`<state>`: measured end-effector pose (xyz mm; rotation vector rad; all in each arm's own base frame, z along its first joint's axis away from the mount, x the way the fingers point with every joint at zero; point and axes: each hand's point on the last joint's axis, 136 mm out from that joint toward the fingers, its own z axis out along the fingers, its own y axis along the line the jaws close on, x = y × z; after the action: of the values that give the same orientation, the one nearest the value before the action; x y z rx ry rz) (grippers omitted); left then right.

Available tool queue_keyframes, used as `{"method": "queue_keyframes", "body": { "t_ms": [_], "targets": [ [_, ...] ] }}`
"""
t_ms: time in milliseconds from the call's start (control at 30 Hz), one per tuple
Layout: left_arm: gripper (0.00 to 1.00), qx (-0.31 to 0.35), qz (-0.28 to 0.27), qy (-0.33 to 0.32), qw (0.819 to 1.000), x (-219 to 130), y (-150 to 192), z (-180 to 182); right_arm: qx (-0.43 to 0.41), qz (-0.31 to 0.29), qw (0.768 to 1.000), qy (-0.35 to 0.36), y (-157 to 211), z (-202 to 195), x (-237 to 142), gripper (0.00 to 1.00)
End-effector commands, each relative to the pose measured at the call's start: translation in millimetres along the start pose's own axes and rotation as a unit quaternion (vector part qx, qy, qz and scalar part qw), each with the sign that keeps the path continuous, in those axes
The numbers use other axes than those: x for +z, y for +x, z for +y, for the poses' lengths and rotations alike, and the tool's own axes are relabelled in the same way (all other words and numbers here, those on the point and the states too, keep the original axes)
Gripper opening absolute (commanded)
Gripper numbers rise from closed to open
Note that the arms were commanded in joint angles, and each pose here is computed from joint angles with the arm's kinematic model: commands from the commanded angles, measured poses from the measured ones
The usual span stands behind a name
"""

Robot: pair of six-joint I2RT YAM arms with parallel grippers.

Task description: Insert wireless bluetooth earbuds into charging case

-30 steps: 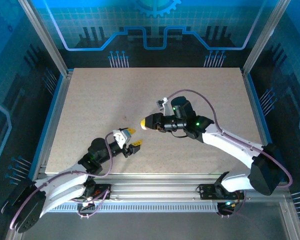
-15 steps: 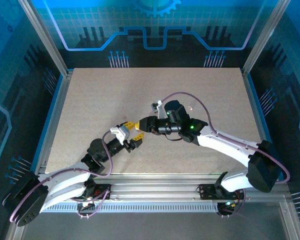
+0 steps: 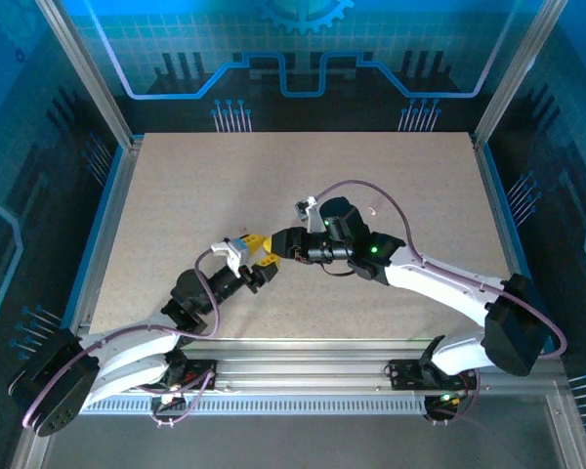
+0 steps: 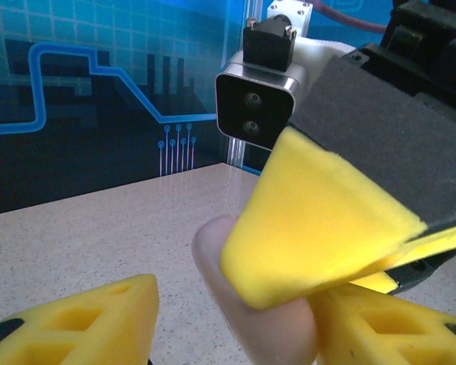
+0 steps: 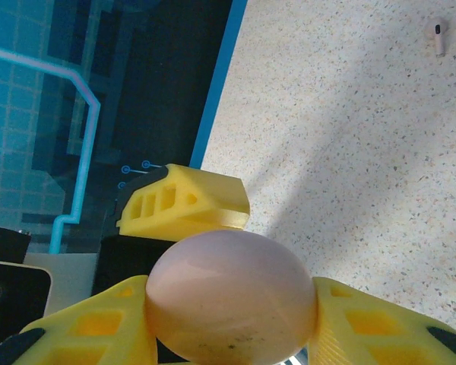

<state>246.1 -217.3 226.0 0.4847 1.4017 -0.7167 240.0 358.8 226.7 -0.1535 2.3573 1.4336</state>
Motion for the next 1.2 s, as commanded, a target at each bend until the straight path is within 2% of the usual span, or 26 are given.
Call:
{"method": "queue_keyframes", "body": {
  "t_ms": [0, 100, 267, 500, 567, 633, 700, 833, 967, 1167],
  "targets": [
    [0.54, -0.011, -0.048, 0.002, 0.999, 2.4, -30.8, -2.8, -0.009, -0.003, 1.000, -0.013, -0.2, 11.0, 2.0, 0.44],
    [0.52, -0.012, -0.046, 0.005, 0.999, 2.7, -31.4, -4.3, -0.012, 0.000, 1.000, -0.017, 0.1, 13.3, 3.1, 0.45],
    [0.42, -0.001, -0.040, 0.025, 0.999, 3.1, -28.9, -11.4, -0.017, 0.001, 1.000, -0.020, 0.4, 15.6, 3.9, 0.45],
    [0.22, 0.005, -0.028, 0.045, 0.999, 5.1, -26.0, -17.9, -0.035, -0.008, 0.999, -0.020, -2.6, 18.8, -0.2, 0.51],
    [0.20, 0.008, -0.023, 0.057, 0.998, 5.4, -25.4, -22.2, -0.047, -0.016, 0.999, -0.013, -4.5, 19.0, -4.5, 0.59],
    [0.17, 0.008, -0.014, 0.063, 0.998, 5.7, -24.0, -24.5, -0.068, -0.030, 0.997, 0.003, -9.0, 17.0, -12.1, 0.71],
    [0.16, 0.013, -0.010, 0.063, 0.998, 4.8, -23.1, -24.7, -0.102, -0.046, 0.994, 0.014, -14.6, 18.0, -22.0, 0.76],
    [0.15, 0.024, -0.008, 0.066, 0.997, 0.9, -23.2, -25.9, -0.195, -0.079, 0.977, 0.031, -24.4, 19.4, -48.8, 0.79],
    [0.14, 0.031, -0.004, 0.092, 0.995, -4.1, -22.2, -35.1, -0.294, -0.088, 0.952, 0.015, -24.7, 23.2, -72.7, 0.78],
    [0.14, 0.038, -0.009, 0.145, 0.989, -11.2, -24.9, -53.4, -0.454, -0.053, 0.889, -0.038, -3.3, 26.0, -89.8, 0.67]
  ]
}}
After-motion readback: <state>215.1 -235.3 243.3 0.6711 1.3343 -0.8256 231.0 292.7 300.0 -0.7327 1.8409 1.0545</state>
